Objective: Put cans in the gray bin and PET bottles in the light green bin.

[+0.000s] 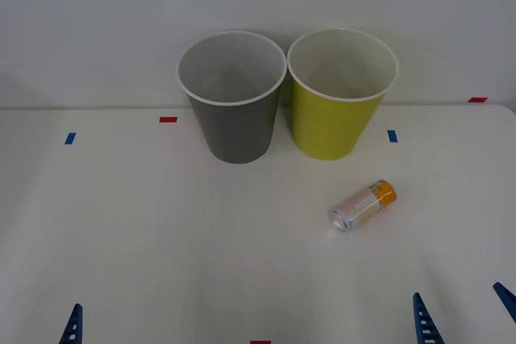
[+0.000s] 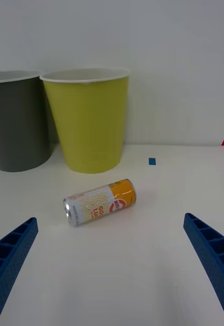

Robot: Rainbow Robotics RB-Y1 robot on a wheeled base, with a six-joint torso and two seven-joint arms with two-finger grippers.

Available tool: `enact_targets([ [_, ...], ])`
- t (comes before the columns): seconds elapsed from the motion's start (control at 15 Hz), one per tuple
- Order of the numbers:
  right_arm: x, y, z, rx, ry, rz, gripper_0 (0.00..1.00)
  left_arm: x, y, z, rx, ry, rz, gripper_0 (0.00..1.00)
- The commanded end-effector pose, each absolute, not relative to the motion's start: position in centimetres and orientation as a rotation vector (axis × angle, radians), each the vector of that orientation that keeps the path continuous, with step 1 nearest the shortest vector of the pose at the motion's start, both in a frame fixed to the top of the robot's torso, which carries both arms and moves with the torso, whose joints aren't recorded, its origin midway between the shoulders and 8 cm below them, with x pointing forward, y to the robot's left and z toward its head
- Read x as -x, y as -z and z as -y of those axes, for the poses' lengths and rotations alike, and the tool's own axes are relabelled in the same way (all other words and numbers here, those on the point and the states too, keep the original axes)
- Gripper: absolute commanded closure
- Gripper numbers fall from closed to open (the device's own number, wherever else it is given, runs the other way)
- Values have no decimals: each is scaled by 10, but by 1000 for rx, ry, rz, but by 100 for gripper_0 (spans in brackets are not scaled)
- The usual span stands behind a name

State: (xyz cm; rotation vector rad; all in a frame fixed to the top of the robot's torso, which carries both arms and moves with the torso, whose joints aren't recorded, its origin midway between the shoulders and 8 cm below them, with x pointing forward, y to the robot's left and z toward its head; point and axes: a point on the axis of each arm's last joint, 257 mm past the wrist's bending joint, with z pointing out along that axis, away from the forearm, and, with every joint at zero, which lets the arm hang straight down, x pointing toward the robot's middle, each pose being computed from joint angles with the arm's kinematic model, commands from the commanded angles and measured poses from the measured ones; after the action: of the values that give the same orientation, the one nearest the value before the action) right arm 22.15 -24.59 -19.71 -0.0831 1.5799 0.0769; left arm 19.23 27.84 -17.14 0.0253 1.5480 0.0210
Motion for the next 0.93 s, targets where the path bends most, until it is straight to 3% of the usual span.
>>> enact_targets([
  [0.07,-242,182,244,103,-57,-1621,0,-192,171,-278,-25,-21,-1548,0],
  [0.27,-265,179,270,80,-1,-1657,0,-192,171,-278,-25,-21,-1548,0],
  [0.67,-305,189,298,-63,-102,-1740,0,-192,171,-278,-25,-21,-1548,0],
  [0.93,-325,200,283,-236,-328,-1809,0,-192,171,-278,-25,-21,-1548,0],
])
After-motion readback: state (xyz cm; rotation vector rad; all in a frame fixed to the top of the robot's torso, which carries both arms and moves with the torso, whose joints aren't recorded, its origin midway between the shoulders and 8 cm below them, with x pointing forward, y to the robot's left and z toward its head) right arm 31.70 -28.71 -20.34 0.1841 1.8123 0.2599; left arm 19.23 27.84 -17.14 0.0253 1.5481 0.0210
